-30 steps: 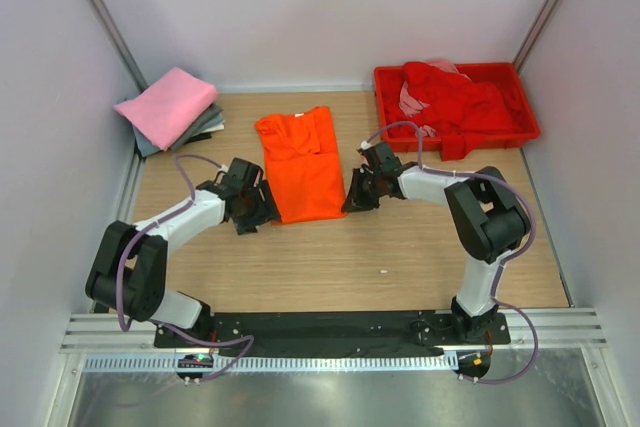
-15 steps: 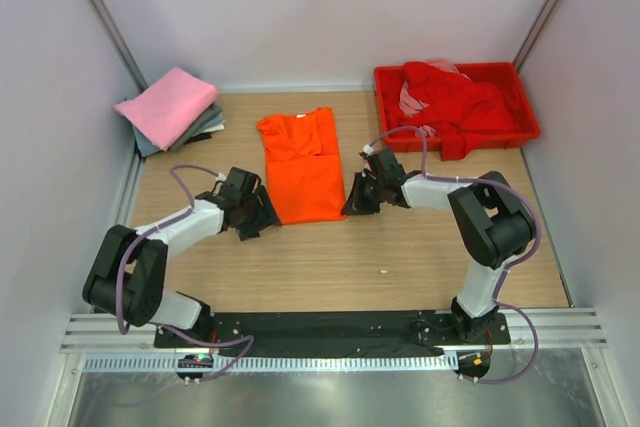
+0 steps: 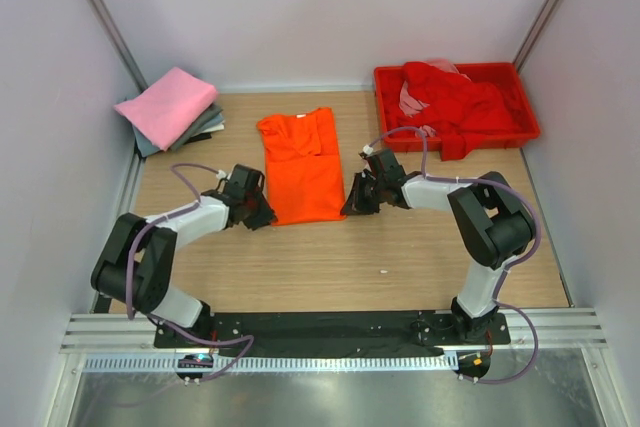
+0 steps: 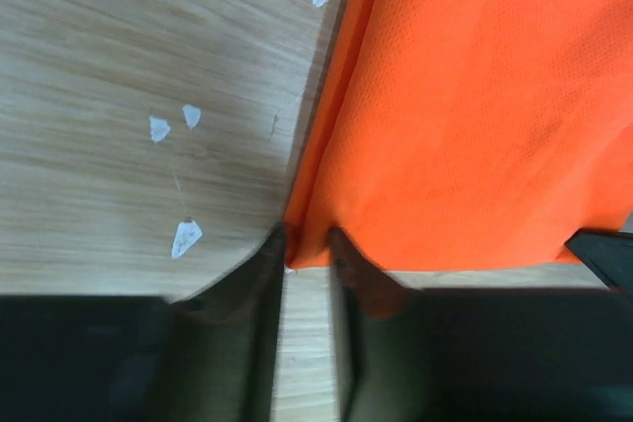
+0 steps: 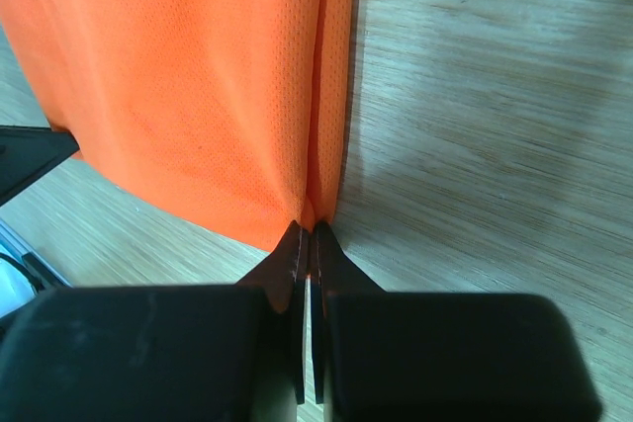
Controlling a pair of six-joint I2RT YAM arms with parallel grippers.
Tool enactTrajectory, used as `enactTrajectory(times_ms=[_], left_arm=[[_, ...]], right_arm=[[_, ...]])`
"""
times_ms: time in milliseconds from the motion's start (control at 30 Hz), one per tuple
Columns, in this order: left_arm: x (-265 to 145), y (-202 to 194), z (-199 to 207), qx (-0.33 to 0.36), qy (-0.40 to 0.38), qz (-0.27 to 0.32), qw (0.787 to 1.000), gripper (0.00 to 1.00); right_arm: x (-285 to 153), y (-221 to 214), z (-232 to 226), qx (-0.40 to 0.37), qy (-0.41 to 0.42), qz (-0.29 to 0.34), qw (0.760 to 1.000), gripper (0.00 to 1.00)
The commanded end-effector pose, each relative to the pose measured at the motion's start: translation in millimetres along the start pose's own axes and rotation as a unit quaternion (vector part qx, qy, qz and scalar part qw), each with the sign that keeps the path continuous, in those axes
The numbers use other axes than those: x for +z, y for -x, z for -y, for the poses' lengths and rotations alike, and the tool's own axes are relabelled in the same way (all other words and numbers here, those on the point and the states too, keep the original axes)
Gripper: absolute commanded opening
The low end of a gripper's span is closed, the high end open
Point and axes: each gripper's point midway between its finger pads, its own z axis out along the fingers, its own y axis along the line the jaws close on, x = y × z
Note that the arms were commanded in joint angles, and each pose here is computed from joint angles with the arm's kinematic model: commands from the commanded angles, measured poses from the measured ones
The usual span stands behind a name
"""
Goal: Fold and stack the t-shirts
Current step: Fold the tshirt
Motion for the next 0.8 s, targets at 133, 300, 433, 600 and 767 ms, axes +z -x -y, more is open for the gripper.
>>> enactTrajectory(times_ms=[133,300,433,600,767], left_arm=[[-3.8,4.5,15.2,0.030,-0.011,0.029,0.999,0.00],[-38.5,-7.3,19.0,0.039,-0.012,0.029,0.999,0.00],[-77.2,-29.6,22.9,0.041,-0.027,0.026,0.998,0.00],[-127.1,-48.3,11.9,0.020,-0.043,0.022,0.999,0.00],[-157.6,-62.9,-2.2,0.036,-0.042,-0.004,0.998,0.00]], right_arm=[[1.4,-23.2,13.7,-0.008,-0.022,-0.030,0.999,0.01],[-23.6,-37.5,9.6,-0.010,-0.026,-0.028,0.999,0.01],[-63.4,-54.6,-12.7,-0.019,-0.021,-0.006,1.000,0.01],[-102.7,-92.5,-28.7,-0.019,-0.030,-0.002,0.999,0.01],[-145.8,-100.5,-50.4,0.001,0.013,0.034,0.999,0.01]])
